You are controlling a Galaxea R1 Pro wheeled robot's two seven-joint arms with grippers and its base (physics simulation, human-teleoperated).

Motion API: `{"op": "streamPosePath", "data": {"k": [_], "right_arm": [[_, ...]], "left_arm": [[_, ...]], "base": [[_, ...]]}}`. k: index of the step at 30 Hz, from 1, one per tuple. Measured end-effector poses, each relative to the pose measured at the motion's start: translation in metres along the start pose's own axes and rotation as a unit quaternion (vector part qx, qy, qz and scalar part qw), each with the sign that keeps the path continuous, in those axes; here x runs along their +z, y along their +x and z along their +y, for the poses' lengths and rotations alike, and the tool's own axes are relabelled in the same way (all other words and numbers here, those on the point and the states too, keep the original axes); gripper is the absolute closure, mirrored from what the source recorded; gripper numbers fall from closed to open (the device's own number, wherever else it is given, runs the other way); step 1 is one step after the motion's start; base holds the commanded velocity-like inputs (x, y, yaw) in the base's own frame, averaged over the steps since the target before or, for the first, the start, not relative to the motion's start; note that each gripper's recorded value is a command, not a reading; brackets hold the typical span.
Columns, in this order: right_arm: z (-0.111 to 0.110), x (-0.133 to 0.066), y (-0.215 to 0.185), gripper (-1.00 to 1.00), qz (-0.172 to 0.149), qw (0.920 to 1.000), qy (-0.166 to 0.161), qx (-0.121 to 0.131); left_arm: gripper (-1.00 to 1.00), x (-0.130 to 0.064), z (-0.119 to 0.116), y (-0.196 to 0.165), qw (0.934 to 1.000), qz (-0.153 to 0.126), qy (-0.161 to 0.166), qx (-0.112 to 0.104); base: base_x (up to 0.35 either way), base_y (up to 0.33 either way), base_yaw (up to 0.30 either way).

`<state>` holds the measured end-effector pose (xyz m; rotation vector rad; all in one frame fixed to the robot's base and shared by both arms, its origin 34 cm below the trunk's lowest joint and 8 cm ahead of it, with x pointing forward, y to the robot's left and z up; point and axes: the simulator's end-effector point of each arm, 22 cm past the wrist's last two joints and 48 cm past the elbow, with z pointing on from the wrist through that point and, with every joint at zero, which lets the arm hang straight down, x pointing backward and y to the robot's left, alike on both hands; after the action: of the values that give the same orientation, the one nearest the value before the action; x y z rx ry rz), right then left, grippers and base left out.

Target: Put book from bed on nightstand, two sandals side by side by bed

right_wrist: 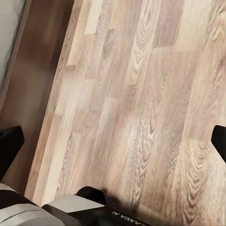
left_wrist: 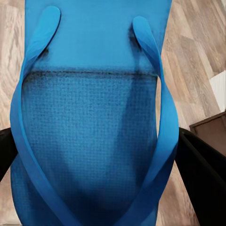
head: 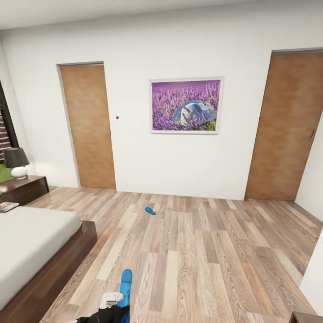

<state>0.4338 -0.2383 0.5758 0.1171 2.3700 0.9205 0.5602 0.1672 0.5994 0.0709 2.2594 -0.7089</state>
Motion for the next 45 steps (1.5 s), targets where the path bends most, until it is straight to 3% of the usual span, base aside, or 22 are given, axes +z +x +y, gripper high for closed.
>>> {"op": "streamPosePath", "data": {"k": [45], "right_arm": [[-0.011, 0.002, 0.019, -1.00, 0.023, 0.9995, 0.010, 0.018]], "left_arm": [[1.00, 0.008, 0.006, 0.029, 0.9998, 0.017, -0.001, -0.014]], "base": [[0.000, 0.000, 0.007]]}}
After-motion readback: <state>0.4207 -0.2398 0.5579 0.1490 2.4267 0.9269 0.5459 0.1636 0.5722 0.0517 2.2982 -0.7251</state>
